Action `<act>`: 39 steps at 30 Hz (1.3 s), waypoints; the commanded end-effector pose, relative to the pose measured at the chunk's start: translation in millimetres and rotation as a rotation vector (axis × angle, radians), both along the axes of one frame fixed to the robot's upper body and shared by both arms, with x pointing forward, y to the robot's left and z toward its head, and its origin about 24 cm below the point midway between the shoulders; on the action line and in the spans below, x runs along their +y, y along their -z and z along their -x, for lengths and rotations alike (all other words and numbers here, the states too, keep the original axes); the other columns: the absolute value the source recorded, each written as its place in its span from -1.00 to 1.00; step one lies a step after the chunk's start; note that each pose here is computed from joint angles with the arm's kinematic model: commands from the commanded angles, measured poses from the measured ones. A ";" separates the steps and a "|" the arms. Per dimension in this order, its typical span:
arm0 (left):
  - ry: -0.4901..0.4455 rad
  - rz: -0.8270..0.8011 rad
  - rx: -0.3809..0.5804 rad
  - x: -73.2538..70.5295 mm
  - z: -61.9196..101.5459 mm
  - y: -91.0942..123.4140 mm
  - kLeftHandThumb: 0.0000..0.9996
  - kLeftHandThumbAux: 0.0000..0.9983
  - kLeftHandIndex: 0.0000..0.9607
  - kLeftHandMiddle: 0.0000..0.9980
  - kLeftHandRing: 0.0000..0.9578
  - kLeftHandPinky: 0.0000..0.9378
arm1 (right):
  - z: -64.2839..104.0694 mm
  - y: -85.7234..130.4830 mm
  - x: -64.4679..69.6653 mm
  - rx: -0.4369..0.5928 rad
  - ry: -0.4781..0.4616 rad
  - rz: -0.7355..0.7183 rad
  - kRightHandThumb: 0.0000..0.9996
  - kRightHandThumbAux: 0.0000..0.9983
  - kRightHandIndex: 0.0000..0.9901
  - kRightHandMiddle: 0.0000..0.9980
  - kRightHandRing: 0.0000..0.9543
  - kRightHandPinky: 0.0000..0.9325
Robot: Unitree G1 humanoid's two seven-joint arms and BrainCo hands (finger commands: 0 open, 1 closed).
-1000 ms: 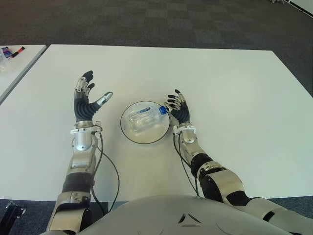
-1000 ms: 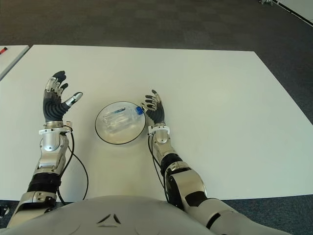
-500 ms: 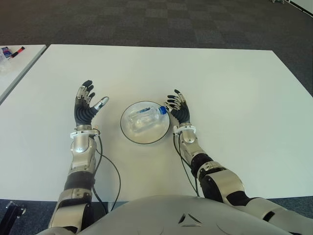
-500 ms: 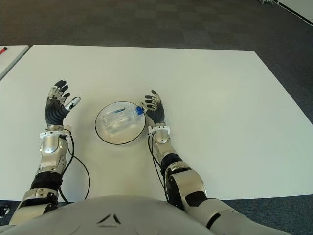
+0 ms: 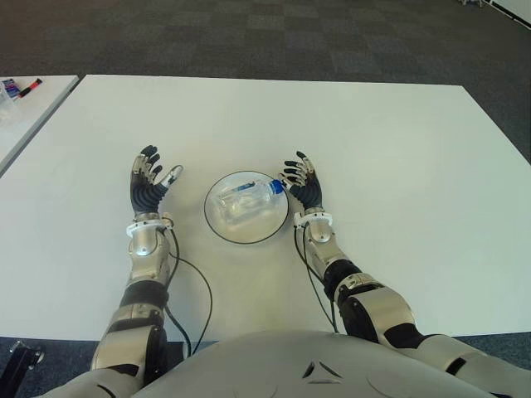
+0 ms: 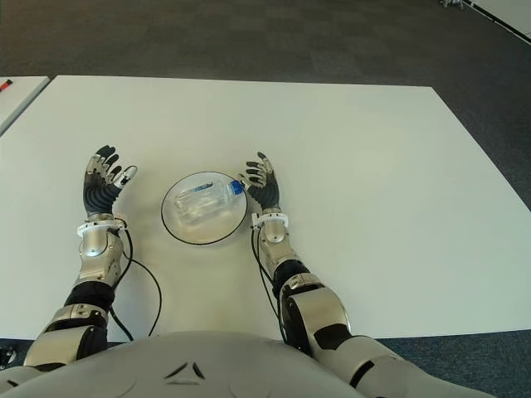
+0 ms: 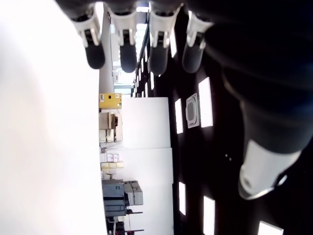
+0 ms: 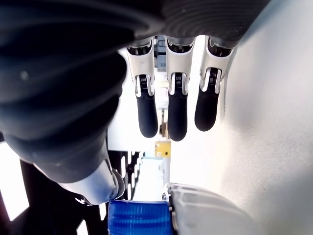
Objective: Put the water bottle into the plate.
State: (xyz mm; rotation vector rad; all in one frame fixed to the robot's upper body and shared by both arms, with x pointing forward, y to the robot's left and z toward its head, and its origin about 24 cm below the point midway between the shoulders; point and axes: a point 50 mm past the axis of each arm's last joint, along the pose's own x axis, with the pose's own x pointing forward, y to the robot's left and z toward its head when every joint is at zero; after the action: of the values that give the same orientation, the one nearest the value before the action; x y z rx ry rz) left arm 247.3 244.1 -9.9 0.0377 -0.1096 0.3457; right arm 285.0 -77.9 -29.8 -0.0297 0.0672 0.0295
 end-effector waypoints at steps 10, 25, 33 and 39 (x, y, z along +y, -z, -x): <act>0.050 0.031 -0.013 -7.5 -4.4 3.9 -1.00 0.56 -0.67 -0.70 -0.72 -0.67 | 14.9 7.7 47.2 0.121 -0.039 -0.112 -0.43 0.71 -0.80 -0.39 -0.34 -0.28; 0.084 0.056 -0.019 -18.0 -3.4 5.6 -1.00 0.62 -0.63 -0.68 -0.71 -0.68 | 15.2 8.0 46.1 0.112 -0.055 -0.093 -0.52 0.63 -0.80 -0.43 -0.36 -0.29; 0.085 0.068 -0.010 -21.3 -2.2 7.7 -1.00 0.64 -0.62 -0.65 -0.67 -0.61 | 14.4 7.6 46.1 0.111 -0.051 -0.085 -0.57 0.58 -0.79 -0.45 -0.37 -0.28; 0.081 0.081 0.013 -21.5 -1.6 11.7 -1.00 0.66 -0.56 -0.56 -0.57 -0.50 | 14.4 6.7 46.3 0.103 -0.055 -0.090 -0.58 0.60 -0.78 -0.45 -0.37 -0.27</act>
State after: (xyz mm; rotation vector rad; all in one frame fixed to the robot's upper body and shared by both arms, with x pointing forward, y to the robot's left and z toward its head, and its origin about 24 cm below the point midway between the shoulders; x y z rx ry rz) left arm 251.0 224.3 -14.7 -0.0261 -0.1264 0.2688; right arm 284.7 -76.2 -29.6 -0.0394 0.0640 0.0347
